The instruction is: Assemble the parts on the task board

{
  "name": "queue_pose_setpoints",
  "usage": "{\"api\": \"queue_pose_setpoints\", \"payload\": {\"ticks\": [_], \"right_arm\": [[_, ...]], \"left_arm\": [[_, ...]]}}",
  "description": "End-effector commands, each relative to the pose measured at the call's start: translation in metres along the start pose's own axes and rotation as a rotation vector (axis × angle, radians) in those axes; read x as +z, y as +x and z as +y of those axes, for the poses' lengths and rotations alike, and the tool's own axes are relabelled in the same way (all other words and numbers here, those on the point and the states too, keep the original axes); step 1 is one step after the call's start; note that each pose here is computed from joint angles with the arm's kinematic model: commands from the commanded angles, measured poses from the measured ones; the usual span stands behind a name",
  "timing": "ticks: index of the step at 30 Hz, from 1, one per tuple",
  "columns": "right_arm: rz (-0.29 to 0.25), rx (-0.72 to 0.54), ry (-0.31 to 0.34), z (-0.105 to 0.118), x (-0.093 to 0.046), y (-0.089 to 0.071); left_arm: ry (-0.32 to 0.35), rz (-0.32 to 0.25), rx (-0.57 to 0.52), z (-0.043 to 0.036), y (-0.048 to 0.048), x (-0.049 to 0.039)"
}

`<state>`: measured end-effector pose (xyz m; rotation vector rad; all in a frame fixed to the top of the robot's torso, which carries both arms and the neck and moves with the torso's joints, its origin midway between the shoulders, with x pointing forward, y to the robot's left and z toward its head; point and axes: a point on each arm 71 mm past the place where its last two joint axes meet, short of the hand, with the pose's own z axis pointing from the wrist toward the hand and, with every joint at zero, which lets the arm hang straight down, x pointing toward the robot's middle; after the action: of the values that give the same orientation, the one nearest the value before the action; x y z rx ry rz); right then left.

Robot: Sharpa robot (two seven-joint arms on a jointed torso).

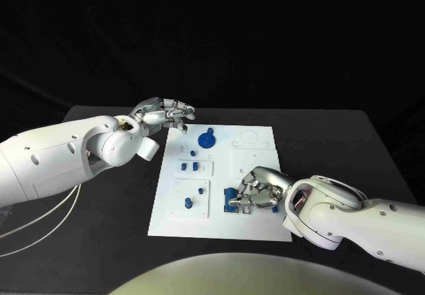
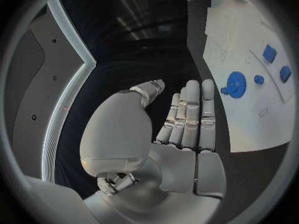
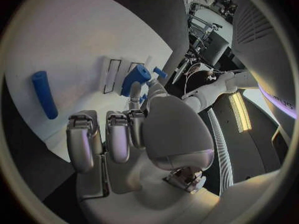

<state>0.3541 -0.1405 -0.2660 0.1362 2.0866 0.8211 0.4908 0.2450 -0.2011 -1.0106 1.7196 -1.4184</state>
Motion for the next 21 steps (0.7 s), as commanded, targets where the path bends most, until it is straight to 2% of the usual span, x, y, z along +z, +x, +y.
{"api": "queue_pose_setpoints", "payload": {"ticks": [1, 21], "right_arm": [[0.018, -0.017, 0.005, 0.0002, 0.0014, 0.0019], [0.037, -0.1, 0.041, -0.0074, 0.0027, 0.0012]], "left_arm": [[0.006, 0.016, -0.007, -0.0011, 0.002, 0.0002], [0.005, 0.013, -0.007, -0.001, 0.0011, -0.0006]]}}
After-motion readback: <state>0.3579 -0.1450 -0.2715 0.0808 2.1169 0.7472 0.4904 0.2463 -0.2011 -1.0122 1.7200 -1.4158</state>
